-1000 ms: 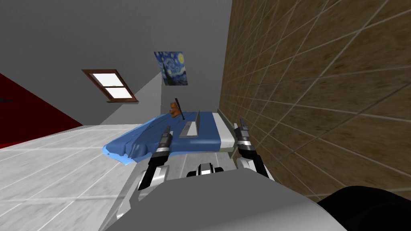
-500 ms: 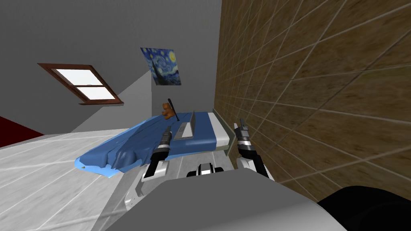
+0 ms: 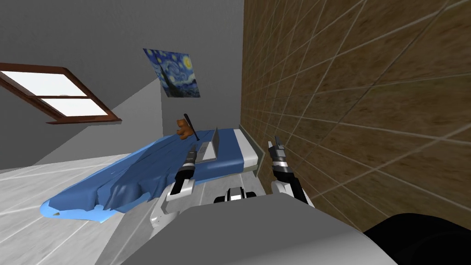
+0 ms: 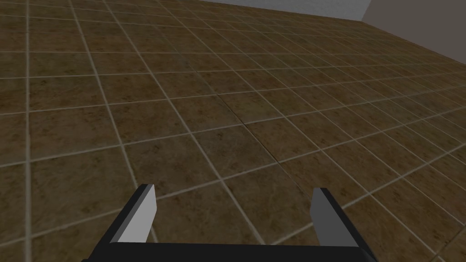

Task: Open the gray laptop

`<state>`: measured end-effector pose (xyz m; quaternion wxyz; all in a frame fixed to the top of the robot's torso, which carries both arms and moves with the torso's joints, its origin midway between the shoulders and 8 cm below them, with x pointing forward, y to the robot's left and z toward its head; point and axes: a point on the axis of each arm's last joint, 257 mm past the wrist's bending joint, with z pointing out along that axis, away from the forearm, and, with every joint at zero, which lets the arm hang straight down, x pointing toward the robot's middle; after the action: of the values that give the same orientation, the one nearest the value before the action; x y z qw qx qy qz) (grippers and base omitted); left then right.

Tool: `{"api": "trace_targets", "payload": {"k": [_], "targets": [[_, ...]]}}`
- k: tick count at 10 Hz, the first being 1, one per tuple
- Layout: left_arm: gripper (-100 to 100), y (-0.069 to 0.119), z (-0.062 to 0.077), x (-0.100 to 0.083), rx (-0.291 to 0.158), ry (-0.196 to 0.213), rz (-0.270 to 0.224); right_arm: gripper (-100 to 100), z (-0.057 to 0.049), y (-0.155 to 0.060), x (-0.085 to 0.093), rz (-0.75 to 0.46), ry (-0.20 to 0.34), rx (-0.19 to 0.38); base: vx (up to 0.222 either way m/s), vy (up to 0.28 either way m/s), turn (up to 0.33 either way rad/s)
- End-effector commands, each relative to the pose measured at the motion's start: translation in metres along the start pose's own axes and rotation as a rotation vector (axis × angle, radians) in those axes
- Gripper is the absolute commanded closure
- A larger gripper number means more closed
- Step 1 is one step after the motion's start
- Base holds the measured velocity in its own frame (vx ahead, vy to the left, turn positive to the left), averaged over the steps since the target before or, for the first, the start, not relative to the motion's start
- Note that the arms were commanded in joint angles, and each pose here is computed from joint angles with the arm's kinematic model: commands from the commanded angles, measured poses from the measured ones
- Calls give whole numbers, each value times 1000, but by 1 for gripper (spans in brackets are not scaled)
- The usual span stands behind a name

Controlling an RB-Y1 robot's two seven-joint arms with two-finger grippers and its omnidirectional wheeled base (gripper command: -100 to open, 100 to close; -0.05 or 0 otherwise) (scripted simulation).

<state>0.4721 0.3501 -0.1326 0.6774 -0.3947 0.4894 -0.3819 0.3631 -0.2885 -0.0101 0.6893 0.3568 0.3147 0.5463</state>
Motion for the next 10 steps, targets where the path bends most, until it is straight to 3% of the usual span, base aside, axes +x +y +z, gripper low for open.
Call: {"api": "trace_targets", "payload": {"k": [1,10], "targets": [[-100,17,10,-4,-47,-10,33,0,0,0,0,0,0,0,3,-29,-114],[-100,76,47,-33,-226,-46,170,0,0,0,0,0,0,0,4,-33,-160]]}}
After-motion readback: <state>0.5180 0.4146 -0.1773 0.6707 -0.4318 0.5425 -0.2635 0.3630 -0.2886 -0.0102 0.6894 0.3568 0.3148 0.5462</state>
